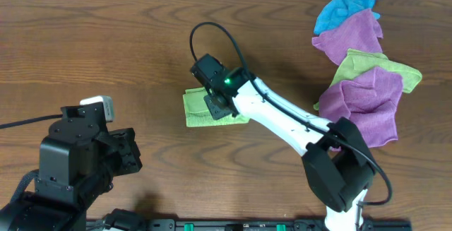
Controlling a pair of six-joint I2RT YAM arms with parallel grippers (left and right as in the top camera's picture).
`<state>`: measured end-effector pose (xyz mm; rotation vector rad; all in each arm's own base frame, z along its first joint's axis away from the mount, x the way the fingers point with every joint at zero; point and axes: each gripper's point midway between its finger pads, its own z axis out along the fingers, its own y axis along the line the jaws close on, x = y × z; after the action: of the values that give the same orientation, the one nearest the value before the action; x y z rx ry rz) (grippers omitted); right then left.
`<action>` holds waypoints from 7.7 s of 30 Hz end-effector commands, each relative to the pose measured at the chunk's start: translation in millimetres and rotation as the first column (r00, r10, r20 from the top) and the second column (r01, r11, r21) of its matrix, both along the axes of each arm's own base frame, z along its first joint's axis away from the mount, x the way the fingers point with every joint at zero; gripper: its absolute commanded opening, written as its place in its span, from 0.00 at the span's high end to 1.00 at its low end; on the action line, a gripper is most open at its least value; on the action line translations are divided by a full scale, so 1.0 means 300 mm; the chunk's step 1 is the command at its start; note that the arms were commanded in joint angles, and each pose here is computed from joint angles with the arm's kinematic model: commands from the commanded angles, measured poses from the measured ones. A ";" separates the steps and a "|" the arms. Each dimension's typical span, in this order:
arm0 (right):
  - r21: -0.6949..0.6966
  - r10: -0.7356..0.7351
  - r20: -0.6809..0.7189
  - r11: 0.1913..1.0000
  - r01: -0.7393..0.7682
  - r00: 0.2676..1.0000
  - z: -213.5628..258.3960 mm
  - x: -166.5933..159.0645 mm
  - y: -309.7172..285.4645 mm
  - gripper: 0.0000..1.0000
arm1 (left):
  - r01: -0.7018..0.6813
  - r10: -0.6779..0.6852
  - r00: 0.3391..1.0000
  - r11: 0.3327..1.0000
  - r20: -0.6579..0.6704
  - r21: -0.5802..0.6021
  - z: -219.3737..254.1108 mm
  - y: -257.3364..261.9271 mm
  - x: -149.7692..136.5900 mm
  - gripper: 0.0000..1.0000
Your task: Fold the cloth
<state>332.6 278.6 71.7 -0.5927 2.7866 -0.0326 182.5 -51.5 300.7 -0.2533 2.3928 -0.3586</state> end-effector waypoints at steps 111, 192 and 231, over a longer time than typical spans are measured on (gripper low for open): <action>0.439 -0.019 -0.354 0.880 0.184 0.935 -0.254 0.171 0.048 0.99 | -0.251 0.010 0.910 0.810 -0.415 -0.530 -1.095 -0.229 0.343 0.94; 0.366 -0.034 -0.047 0.929 0.049 0.998 0.365 0.209 -0.171 0.99 | -0.404 0.393 0.910 0.773 -0.129 -0.489 -0.492 0.716 1.005 0.05; 0.387 0.014 0.001 0.922 -0.014 1.000 0.383 0.206 -0.091 0.99 | -0.432 0.447 0.879 0.894 -0.165 0.119 -0.952 0.585 1.129 0.94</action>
<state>394.6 246.0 183.7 -0.4795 2.6966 0.5080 520.5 131.2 32.9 -0.8499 2.3831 0.0002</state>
